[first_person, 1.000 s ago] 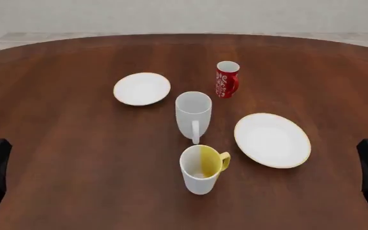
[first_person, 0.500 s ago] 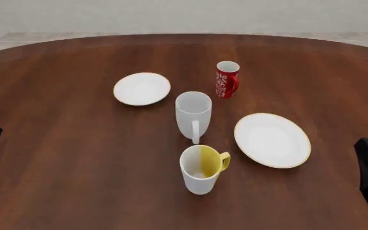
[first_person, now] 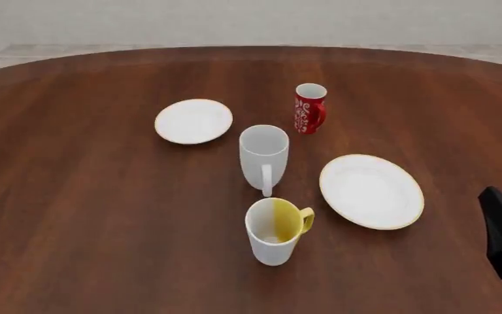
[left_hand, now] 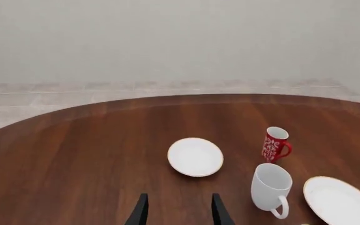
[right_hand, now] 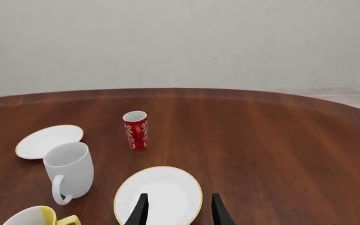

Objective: Put the white mug on the left plate.

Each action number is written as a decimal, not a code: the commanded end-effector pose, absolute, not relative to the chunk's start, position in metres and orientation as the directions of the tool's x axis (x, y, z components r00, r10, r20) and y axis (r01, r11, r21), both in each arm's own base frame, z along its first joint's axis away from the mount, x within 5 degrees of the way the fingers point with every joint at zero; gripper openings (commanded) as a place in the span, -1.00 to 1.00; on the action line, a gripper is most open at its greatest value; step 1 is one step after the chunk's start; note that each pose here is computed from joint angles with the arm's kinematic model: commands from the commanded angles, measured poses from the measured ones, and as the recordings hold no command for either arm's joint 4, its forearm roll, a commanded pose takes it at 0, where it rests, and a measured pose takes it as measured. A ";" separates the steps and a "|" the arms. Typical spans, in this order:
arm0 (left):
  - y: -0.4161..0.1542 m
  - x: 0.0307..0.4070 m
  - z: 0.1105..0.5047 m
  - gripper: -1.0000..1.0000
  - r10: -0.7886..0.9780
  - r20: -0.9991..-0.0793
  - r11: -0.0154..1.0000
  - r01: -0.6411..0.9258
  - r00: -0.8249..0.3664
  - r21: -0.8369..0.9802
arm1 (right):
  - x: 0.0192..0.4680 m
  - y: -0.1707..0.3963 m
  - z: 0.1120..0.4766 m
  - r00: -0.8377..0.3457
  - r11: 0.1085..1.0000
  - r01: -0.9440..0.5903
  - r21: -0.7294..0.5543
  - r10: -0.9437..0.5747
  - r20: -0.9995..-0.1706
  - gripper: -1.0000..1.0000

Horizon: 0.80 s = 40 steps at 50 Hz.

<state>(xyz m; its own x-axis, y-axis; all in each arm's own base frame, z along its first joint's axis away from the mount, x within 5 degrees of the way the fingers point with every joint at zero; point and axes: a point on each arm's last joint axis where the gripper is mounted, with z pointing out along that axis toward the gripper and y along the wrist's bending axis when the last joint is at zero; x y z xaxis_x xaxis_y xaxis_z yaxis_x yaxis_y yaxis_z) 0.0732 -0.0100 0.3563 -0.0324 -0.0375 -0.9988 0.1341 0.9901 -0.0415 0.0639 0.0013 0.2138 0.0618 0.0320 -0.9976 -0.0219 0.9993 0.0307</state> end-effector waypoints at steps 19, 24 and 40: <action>-0.031 0.174 0.459 1.00 -0.066 -0.976 0.983 0.156 -0.209 -0.100 | 0.065 0.001 0.213 0.053 0.999 -0.022 0.024 0.025 -0.998 1.00; -0.037 0.192 0.468 1.00 -0.049 -0.970 0.982 0.168 -0.237 -0.091 | 0.065 0.001 0.213 0.051 0.999 -0.024 0.025 0.027 -0.998 1.00; -0.076 0.280 0.421 1.00 -0.012 -0.911 0.970 0.215 -0.413 -0.111 | 0.065 0.002 0.213 0.049 0.999 -0.029 0.020 0.021 -0.999 1.00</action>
